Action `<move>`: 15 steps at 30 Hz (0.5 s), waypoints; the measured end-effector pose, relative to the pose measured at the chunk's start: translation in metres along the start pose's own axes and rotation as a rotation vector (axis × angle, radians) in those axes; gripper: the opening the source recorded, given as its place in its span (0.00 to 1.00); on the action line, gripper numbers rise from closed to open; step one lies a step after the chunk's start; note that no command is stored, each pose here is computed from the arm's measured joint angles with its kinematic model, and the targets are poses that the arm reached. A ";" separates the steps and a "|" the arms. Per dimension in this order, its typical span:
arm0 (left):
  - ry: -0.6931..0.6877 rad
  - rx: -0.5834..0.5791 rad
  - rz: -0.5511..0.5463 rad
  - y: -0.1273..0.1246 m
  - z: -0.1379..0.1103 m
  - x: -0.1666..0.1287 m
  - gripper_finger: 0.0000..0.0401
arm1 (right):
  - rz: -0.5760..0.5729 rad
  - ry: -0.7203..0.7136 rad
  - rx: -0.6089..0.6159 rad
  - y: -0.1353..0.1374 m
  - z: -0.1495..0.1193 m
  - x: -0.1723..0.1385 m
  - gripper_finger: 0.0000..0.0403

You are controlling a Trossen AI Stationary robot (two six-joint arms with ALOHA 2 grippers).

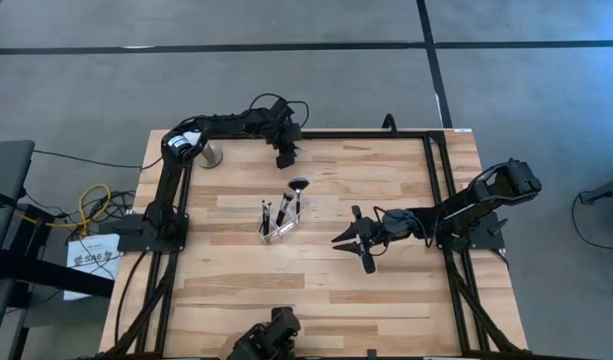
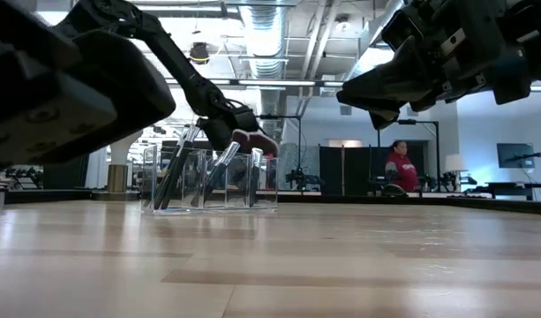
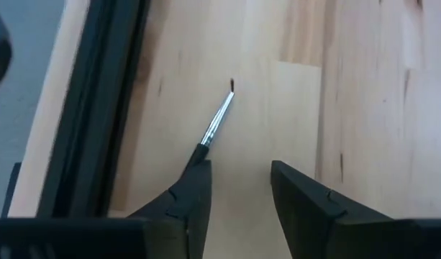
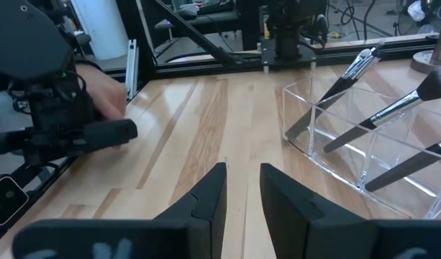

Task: Put items in baskets/containers
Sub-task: Put the liner brush into the left section of the transparent organizer

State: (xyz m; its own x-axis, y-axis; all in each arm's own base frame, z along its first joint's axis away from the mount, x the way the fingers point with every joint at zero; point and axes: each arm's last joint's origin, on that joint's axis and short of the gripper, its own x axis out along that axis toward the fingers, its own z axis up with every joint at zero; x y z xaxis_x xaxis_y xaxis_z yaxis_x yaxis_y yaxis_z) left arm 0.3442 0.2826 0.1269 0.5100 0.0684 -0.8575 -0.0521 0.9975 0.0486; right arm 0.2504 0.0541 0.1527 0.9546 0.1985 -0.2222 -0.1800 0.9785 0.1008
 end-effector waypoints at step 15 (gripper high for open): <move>-0.048 0.018 0.040 0.002 0.007 -0.013 0.35 | 0.001 -0.007 -0.008 0.000 0.001 0.000 0.19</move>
State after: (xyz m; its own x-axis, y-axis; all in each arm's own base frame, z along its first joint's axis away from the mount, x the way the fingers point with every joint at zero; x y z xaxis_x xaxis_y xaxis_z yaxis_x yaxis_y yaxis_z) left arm 0.3432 0.2839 0.1420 0.5488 0.1088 -0.8289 -0.0579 0.9941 0.0921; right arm 0.2505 0.0541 0.1534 0.9561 0.1987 -0.2156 -0.1825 0.9788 0.0928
